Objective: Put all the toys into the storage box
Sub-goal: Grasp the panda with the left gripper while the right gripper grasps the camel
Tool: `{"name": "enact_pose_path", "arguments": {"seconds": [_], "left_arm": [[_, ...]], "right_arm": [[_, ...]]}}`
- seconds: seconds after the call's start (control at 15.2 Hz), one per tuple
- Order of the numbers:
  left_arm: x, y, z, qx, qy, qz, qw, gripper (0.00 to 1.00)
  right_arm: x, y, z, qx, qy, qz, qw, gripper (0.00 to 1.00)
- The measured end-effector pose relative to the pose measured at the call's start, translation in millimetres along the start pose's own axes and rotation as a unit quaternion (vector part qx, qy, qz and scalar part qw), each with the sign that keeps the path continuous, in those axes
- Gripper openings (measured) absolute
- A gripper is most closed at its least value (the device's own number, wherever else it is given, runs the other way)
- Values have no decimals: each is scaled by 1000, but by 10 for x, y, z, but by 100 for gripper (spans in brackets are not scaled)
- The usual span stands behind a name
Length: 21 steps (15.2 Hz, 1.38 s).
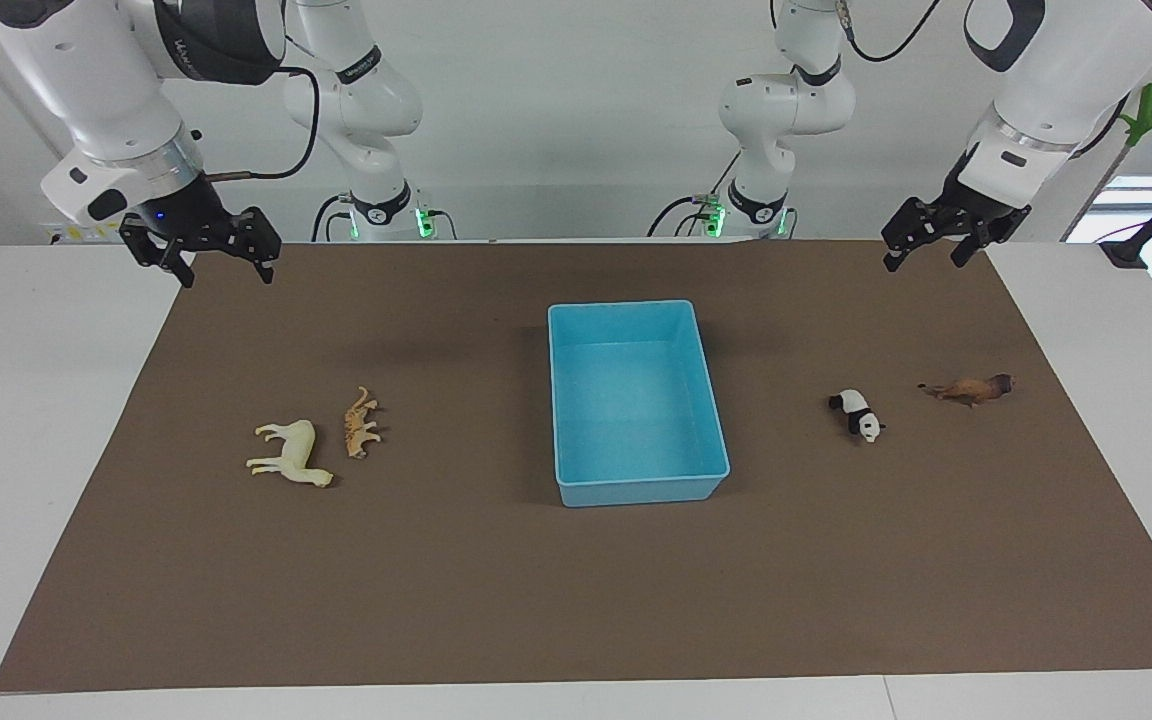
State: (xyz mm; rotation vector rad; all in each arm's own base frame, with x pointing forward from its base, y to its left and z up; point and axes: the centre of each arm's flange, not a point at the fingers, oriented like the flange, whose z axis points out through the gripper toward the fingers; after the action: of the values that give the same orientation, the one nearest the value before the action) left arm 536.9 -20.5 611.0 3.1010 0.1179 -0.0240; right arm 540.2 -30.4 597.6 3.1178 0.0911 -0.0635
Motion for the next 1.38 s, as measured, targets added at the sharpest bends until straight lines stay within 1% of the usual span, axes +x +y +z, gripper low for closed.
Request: {"name": "enact_pose_path", "arguments": {"seconds": [0.2, 0.26, 0.33, 0.46, 0.59, 0.72, 0.79, 0.92, 0.99, 1.12, 1.38], "left_arm": [[109, -301, 461, -3, 28, -37, 999, 100], [146, -391, 650, -4, 39, -45, 998, 100], [174, -442, 845, -4, 44, -51, 998, 100], [239, -455, 1201, -3, 44, -70, 997, 100], [339, -415, 1513, -4, 47, -91, 995, 100], [407, -383, 1866, -4, 54, -98, 994, 100], [416, -374, 2069, -4, 60, -100, 993, 100], [385, -382, 2403, -5, 71, -103, 992, 100], [356, -390, 2513, -5, 73, -104, 992, 100], [284, -400, 2645, -3, 67, -105, 992, 100], [194, -360, 2786, -3, 62, -102, 993, 100]], "right_arm": [[149, 8, 197, 1, 6, -2, 1000, 100], [217, 18, 309, 3, 3, -2, 1000, 100], [285, 35, 432, 5, -3, -2, 1000, 100], [425, 78, 671, 8, -8, 0, 1000, 100], [573, 94, 902, 9, 6, 0, 1000, 100], [712, 64, 1232, 8, 37, -1, 999, 100], [765, 18, 1468, 9, 48, -2, 999, 100], [798, -93, 1862, 12, 48, 1, 999, 100], [799, -123, 1967, 13, 44, 2, 999, 100], [800, -132, 2039, 14, 42, 4, 999, 100], [788, -104, 2144, 15, 33, 10, 999, 100]]}}
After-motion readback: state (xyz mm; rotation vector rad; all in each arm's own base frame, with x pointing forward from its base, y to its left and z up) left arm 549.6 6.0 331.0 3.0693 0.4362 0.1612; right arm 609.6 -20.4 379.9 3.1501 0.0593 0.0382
